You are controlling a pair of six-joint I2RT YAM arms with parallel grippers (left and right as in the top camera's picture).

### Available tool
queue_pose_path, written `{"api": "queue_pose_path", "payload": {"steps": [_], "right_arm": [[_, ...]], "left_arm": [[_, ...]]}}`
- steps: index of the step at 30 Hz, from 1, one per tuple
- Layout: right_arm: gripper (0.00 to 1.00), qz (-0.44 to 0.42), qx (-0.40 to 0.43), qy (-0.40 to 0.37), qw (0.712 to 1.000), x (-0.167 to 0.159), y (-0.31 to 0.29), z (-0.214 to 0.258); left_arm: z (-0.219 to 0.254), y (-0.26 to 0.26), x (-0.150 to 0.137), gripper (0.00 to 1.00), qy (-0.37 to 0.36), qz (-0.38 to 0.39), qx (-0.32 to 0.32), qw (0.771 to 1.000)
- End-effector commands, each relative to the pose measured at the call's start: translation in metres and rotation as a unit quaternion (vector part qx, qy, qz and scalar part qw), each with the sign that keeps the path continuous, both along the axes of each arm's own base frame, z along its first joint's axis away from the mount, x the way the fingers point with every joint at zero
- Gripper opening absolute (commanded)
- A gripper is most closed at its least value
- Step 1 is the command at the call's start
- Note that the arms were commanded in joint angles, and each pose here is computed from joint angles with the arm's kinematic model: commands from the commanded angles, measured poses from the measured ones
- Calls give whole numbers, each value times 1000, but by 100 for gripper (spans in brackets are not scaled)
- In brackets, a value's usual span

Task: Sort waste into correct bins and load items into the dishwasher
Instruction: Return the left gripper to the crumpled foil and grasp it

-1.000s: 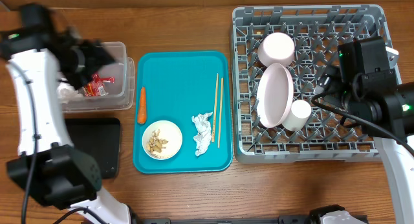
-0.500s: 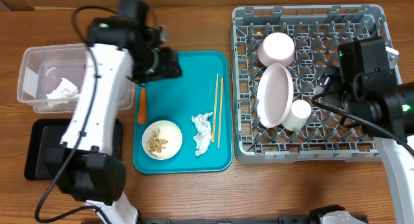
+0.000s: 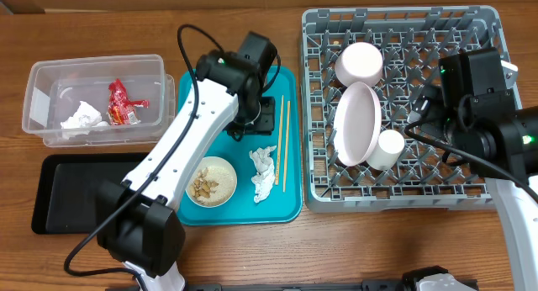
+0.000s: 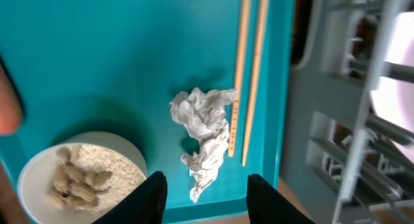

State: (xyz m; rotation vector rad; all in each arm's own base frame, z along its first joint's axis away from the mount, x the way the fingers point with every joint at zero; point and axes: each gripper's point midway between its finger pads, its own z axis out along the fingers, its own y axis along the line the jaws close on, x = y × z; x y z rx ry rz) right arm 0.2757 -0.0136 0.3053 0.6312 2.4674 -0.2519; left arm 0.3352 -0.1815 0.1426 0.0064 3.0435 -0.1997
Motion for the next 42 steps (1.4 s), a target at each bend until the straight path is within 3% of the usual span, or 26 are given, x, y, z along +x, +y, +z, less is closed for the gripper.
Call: {"api": "queue_pose_path", "payload": {"steps": [1, 7, 16, 30, 42], "right_arm": [[100, 4, 0, -11, 1000, 2, 0, 7], [100, 4, 0, -10, 1000, 2, 0, 7], [100, 4, 0, -10, 1000, 2, 0, 7], [100, 4, 0, -10, 1000, 2, 0, 7], [100, 4, 0, -11, 1000, 2, 0, 7]], "left_arm": [[-20, 2, -8, 42, 17, 52, 1, 999], [-52, -15, -16, 43, 36, 43, -46, 997], [-74, -24, -13, 43, 14, 32, -56, 998], [-79, -23, -16, 53, -21, 9, 10, 1000], [-102, -21, -19, 53, -5, 4, 39, 999]]}}
